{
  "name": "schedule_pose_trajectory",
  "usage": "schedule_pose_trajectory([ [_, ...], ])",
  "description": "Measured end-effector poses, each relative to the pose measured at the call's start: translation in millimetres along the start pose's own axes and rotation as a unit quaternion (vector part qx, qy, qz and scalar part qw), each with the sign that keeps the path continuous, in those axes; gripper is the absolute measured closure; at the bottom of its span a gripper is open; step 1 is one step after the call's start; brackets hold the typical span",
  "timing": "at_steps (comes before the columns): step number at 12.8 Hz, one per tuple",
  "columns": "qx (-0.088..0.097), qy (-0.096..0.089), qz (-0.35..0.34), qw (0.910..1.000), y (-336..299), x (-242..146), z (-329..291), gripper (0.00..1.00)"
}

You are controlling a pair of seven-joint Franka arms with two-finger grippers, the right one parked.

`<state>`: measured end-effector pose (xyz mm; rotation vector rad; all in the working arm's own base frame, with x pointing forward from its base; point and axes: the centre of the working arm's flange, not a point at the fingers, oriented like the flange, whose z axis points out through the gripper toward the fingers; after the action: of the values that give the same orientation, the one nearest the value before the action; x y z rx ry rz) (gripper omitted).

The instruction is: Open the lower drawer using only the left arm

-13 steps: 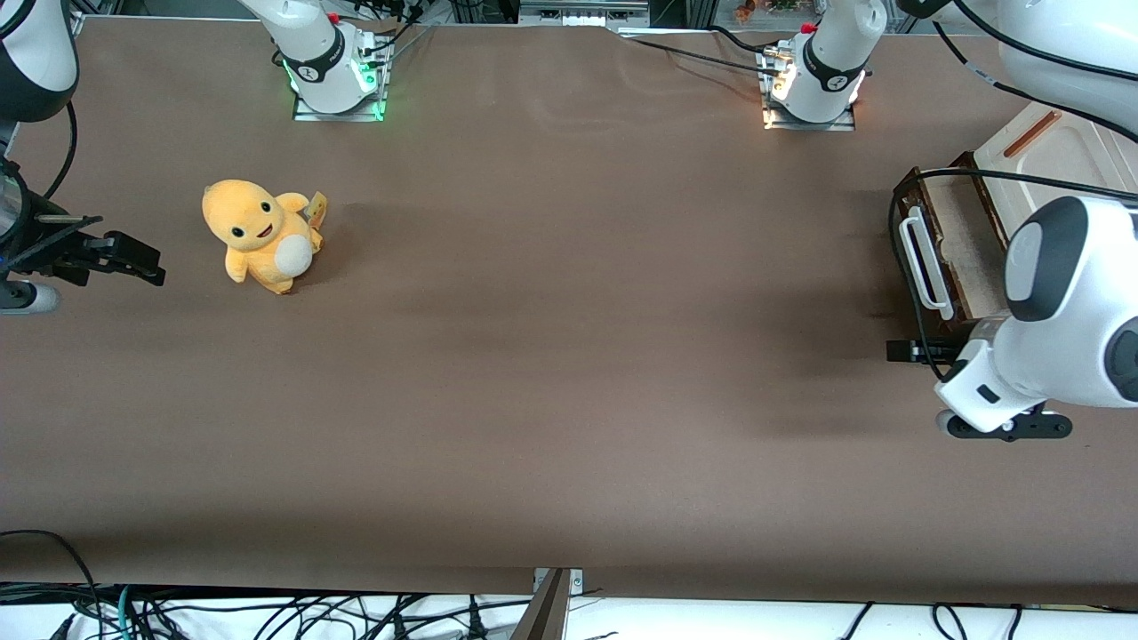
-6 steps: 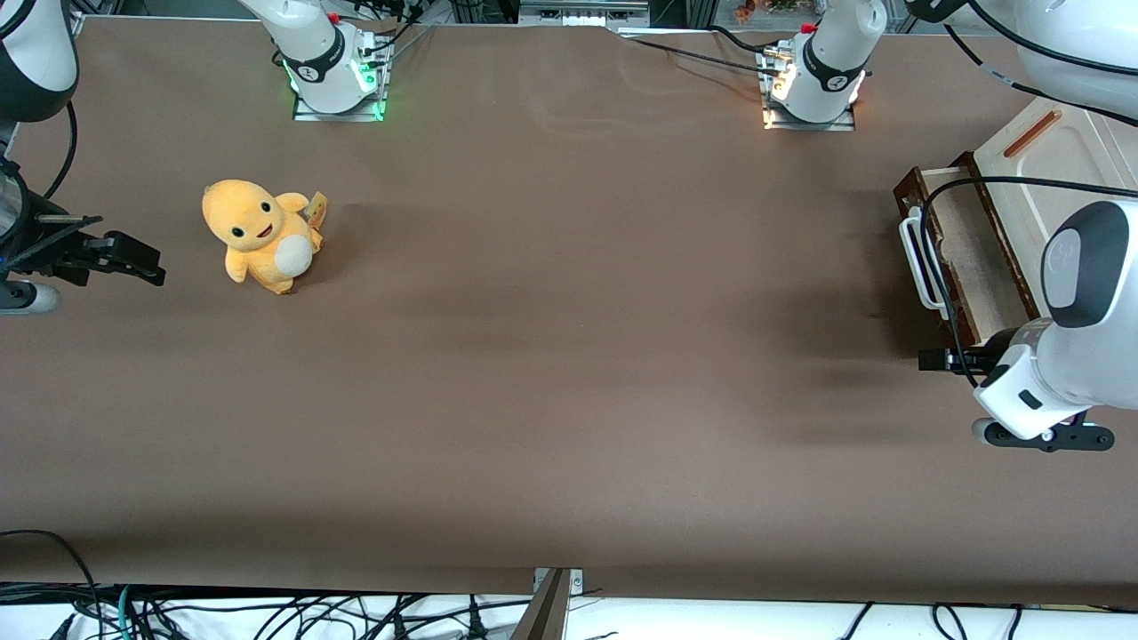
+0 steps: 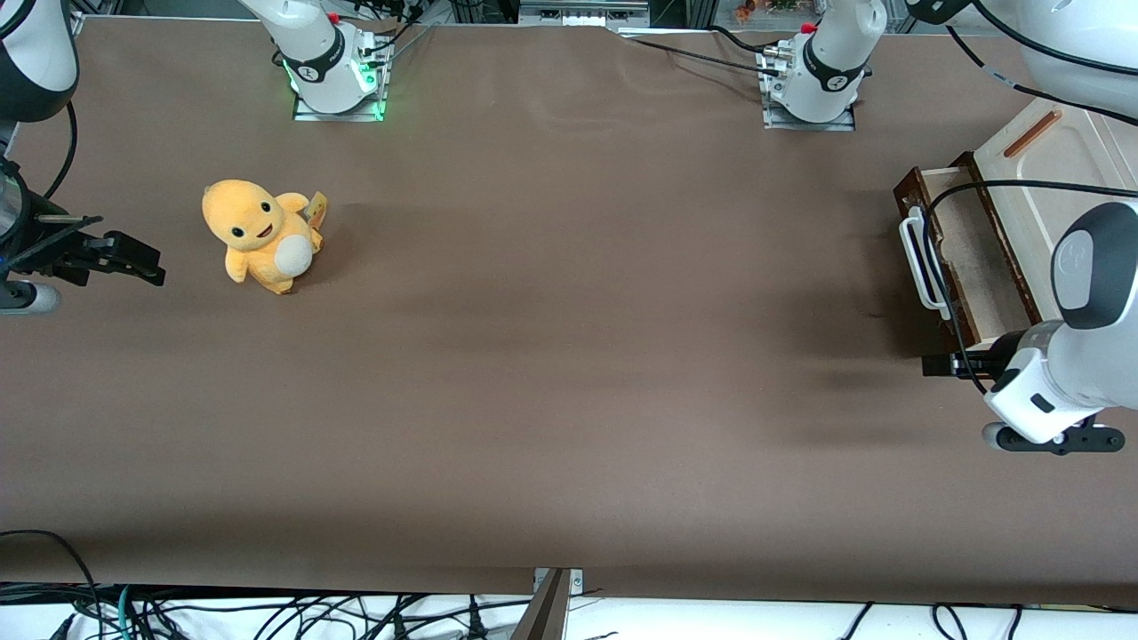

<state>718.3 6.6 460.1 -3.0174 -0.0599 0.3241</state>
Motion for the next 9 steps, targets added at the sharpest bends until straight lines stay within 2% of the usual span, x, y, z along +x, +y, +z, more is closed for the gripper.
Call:
schedule_pose_trajectory([
  [2, 0.001, 0.005, -0.004, 1.0, -4.8, 1.3, -0.4, 0.0],
  [3, -0.006, 0.007, -0.004, 0.9999, -4.2, 2.0, -0.7, 0.0],
  [6, -0.049, 0.013, 0.012, 0.9986, -14.3, 3.8, -0.4, 0.0],
  [7, -0.056, 0.014, 0.017, 0.9982, -22.3, 3.9, 0.2, 0.0],
  [9, -0.057, 0.016, 0.022, 0.998, -30.5, 4.1, 0.6, 0.0],
])
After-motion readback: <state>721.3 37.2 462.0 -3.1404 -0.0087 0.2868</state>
